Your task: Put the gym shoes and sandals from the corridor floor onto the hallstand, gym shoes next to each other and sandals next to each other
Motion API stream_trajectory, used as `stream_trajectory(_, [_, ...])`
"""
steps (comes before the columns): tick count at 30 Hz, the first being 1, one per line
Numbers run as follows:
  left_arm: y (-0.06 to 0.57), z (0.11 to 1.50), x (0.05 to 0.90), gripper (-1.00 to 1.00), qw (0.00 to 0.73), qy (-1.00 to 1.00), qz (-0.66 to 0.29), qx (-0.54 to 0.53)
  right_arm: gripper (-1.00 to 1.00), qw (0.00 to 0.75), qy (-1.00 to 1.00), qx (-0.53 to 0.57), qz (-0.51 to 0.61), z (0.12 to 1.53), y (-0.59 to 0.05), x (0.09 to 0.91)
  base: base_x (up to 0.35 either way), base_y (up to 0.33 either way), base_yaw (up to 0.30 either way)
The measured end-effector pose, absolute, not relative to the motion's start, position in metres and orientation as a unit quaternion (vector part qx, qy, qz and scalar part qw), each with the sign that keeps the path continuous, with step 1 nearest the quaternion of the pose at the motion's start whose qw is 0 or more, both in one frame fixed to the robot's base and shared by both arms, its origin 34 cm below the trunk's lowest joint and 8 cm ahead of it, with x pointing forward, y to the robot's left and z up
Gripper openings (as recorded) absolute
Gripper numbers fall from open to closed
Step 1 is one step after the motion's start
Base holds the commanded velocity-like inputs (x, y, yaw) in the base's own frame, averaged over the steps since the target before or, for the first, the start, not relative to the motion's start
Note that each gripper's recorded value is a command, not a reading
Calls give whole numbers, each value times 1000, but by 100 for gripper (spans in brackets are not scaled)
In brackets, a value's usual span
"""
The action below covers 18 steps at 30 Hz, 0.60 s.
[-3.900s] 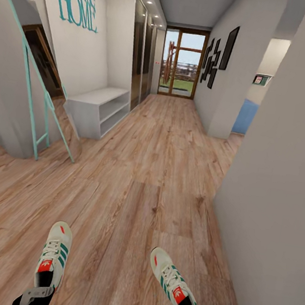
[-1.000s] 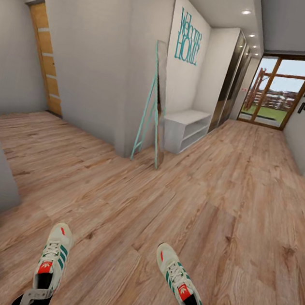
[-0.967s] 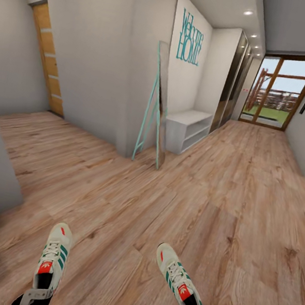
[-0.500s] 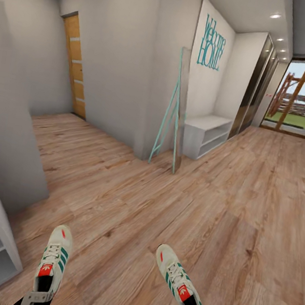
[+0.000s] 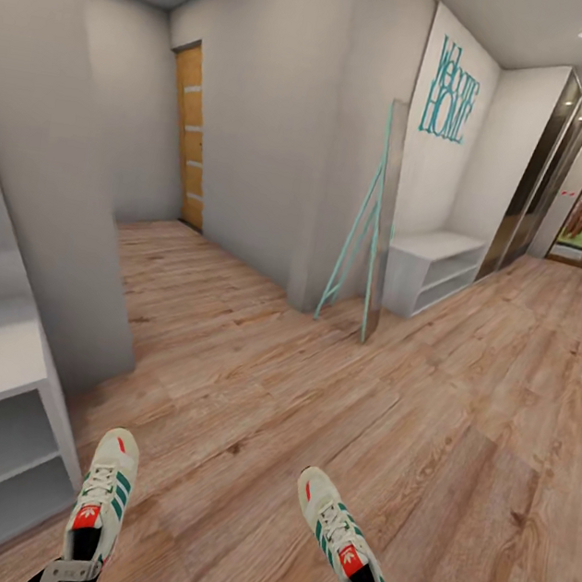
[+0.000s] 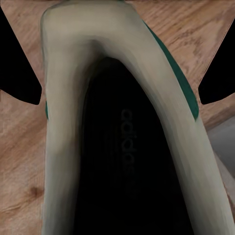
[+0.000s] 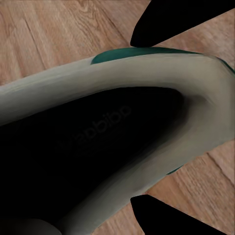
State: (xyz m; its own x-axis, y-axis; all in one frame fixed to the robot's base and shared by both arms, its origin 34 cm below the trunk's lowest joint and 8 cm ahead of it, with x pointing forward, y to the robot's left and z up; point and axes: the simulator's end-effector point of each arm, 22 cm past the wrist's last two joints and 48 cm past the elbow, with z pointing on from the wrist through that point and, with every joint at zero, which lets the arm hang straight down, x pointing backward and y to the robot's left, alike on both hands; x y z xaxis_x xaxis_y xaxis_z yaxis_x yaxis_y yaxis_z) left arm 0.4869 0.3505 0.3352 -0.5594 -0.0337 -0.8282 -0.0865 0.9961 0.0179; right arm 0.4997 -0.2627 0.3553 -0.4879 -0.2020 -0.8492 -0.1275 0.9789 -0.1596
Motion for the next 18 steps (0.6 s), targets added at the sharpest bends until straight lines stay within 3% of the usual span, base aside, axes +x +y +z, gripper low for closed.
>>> stream_trajectory(5, [351,336,488,-100,469,882,29,-35,-100,498,861,-96,-38,356,-263,500,0,-27,259])
stream_trajectory(18, [351,340,490,-100,473,880,29,-36,-100,502,859,-95,-38,360,-263,502,0,-205,259])
